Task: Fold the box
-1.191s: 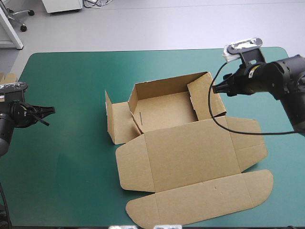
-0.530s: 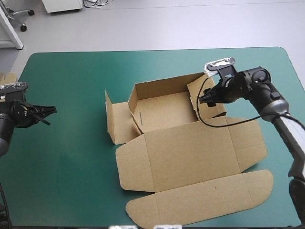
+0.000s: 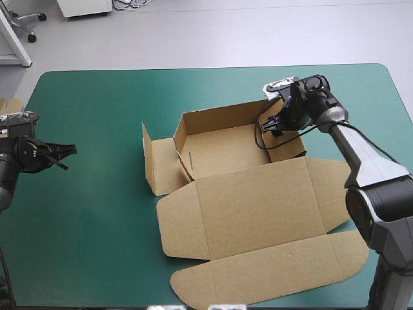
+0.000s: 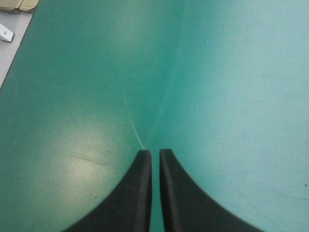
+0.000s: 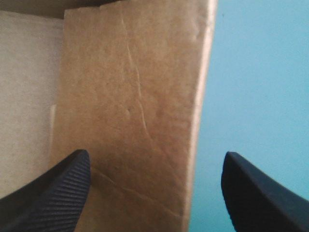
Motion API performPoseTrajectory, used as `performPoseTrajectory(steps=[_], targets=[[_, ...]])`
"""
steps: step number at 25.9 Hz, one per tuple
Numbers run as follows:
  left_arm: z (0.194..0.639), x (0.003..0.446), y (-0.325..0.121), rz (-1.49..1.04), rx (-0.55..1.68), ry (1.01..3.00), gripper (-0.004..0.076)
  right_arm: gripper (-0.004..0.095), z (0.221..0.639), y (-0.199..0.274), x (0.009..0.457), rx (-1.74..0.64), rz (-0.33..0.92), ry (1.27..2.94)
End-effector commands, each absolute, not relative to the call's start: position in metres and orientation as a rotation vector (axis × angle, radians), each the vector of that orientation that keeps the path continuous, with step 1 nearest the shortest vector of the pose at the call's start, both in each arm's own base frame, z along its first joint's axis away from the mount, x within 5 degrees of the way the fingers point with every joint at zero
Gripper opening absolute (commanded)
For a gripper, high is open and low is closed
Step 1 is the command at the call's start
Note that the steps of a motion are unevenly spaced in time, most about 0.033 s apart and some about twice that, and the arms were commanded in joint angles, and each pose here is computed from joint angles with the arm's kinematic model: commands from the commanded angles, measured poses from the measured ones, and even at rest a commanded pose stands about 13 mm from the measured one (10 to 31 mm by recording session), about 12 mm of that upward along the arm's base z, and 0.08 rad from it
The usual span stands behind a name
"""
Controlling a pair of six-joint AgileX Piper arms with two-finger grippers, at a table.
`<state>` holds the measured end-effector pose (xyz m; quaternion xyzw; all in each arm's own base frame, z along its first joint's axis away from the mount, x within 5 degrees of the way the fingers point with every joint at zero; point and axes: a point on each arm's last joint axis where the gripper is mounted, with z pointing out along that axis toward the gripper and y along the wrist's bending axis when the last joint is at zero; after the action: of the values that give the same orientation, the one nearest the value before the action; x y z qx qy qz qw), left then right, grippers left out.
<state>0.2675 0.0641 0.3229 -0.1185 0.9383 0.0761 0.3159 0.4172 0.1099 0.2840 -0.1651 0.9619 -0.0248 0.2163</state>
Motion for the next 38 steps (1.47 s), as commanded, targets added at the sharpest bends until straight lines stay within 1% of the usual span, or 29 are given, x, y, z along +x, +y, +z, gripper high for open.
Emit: performPoseTrajectory(steps=[1,2,5,6,7,8,9,10,11,12,13,18,21,25,30,32,34,38], targets=[[0.341,0.267,0.063,0.204,-0.298,2.38,0.0036,0.0643,0.305,0.108,0.417,-0.467,-0.079,2.61],[0.341,0.267,0.063,0.206,-0.29,2.382,0.0036,0.0572,0.302,0.107,0.418,-0.466,-0.081,2.619],[0.341,0.267,0.063,0.205,-0.291,2.382,0.0036,0.0441,0.303,0.101,0.421,-0.441,-0.079,2.61],[0.341,0.267,0.063,0.205,-0.291,2.382,0.0036,0.0345,0.303,0.097,0.423,-0.429,-0.078,2.602],[0.341,0.267,0.063,0.205,-0.291,2.382,0.0036,0.03,0.303,0.094,0.424,-0.418,-0.08,2.601],[0.341,0.267,0.063,0.205,-0.291,2.382,0.0036,0.0235,0.303,0.09,0.425,-0.406,-0.084,2.604],[0.341,0.267,0.063,0.205,-0.291,2.382,0.0036,0.02,0.303,0.089,0.424,-0.403,-0.085,2.609],[0.341,0.267,0.063,0.205,-0.291,2.382,0.0036,0.012,0.303,0.087,0.424,-0.423,-0.102,2.613],[0.341,0.267,0.063,0.205,-0.291,2.382,0.0036,0.0076,0.303,0.086,0.424,-0.452,-0.12,2.613],[0.341,0.267,0.063,0.206,-0.288,2.38,0.0036,0.0002,0.303,0.086,0.424,-0.479,-0.135,2.613],[0.341,0.267,0.063,0.206,-0.288,2.38,0.0036,-0.0033,0.303,0.086,0.424,-0.473,-0.136,2.614],[0.341,0.267,0.063,0.208,-0.286,2.376,0.0036,-0.0033,0.304,0.086,0.425,-0.385,-0.109,2.607],[0.341,0.267,0.063,0.211,-0.27,2.373,0.0036,-0.0033,0.314,0.088,0.423,-0.353,-0.062,2.558],[0.343,0.269,0.062,0.184,-0.269,2.346,0.0036,-0.0033,0.344,0.086,0.416,-0.307,0.015,2.462],[0.34,0.275,0.056,0.099,-0.237,2.343,0.0036,-0.0034,0.379,0.078,0.401,-0.279,0.033,2.383],[0.338,0.278,0.054,0.053,-0.239,2.345,0.0036,-0.0034,0.391,0.078,0.394,-0.275,0.067,2.357],[0.335,0.282,0.052,0.014,-0.242,2.334,0.0036,-0.0034,0.404,0.076,0.386,-0.277,0.074,2.32],[0.337,0.288,0.052,-0.011,-0.258,2.274,0.0036,-0.0034,0.427,0.069,0.371,-0.267,0.131,2.257]])
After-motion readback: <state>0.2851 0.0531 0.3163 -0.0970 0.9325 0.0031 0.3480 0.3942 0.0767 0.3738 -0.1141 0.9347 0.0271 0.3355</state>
